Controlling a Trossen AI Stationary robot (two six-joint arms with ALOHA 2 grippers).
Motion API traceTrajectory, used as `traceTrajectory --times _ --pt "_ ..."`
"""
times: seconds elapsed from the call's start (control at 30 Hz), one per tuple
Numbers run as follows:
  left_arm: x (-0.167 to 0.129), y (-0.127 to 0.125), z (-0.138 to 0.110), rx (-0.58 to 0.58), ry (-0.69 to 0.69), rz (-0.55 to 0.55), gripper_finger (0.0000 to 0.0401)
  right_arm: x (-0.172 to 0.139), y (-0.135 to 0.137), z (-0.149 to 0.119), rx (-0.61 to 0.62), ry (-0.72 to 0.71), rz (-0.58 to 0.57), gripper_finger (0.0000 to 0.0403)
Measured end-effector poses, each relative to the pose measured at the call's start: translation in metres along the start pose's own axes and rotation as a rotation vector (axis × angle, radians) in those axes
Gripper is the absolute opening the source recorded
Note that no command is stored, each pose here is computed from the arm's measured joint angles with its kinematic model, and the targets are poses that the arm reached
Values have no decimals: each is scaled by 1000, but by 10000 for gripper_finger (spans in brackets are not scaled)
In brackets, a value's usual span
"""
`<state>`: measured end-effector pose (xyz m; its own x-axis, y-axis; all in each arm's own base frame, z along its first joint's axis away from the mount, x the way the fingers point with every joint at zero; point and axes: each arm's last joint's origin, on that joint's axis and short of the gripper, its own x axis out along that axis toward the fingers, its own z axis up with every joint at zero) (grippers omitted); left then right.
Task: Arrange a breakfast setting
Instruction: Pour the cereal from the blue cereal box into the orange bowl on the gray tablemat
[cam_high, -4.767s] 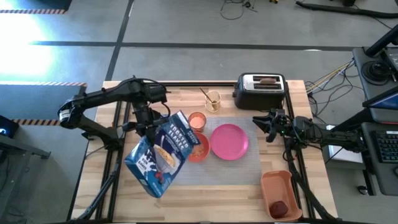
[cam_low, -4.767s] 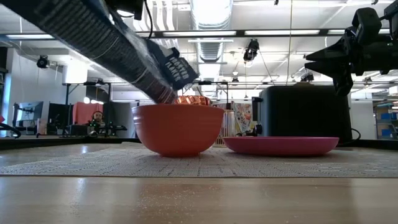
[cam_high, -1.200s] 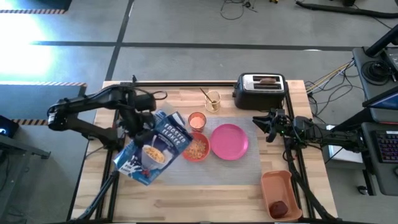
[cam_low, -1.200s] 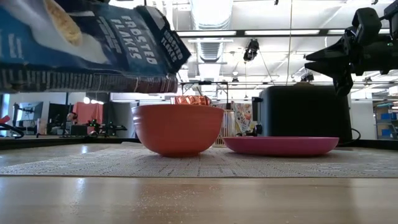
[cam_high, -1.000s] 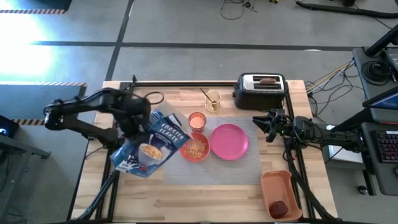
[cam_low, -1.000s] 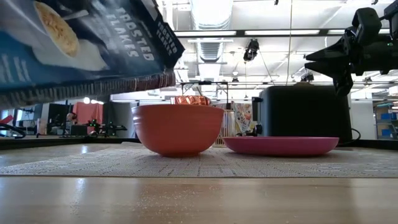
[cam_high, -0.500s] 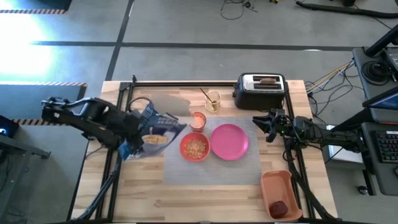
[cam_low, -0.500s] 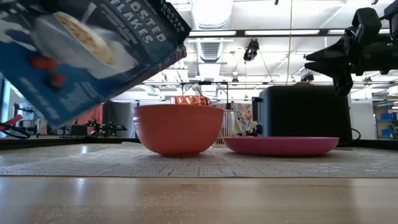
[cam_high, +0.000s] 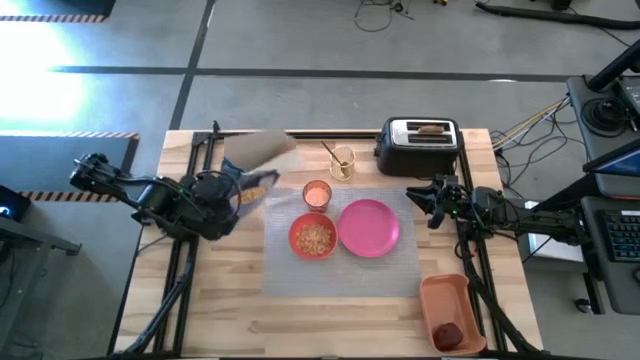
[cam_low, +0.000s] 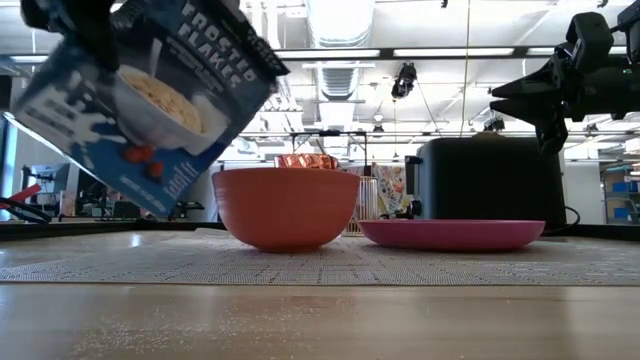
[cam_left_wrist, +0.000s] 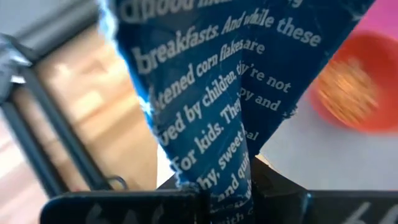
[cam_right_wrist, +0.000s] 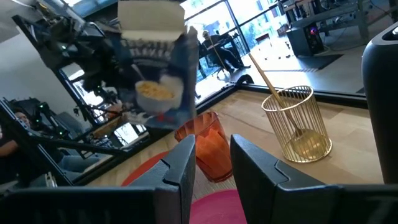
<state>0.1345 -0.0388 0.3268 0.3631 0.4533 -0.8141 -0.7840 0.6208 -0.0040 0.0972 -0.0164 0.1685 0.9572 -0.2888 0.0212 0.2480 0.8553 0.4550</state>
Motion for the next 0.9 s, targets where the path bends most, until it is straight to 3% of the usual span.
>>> traceTrajectory --times 0.2,0.53,0.9 --pt "20 16 -13 -120 -197 163 14 0 0 0 0 0 0 91" --pt "76 35 -54 -350 -369 349 14 0 0 0 0 0 0 91" --pt "110 54 -81 -477 -535 419 14 0 0 0 0 0 0 91"
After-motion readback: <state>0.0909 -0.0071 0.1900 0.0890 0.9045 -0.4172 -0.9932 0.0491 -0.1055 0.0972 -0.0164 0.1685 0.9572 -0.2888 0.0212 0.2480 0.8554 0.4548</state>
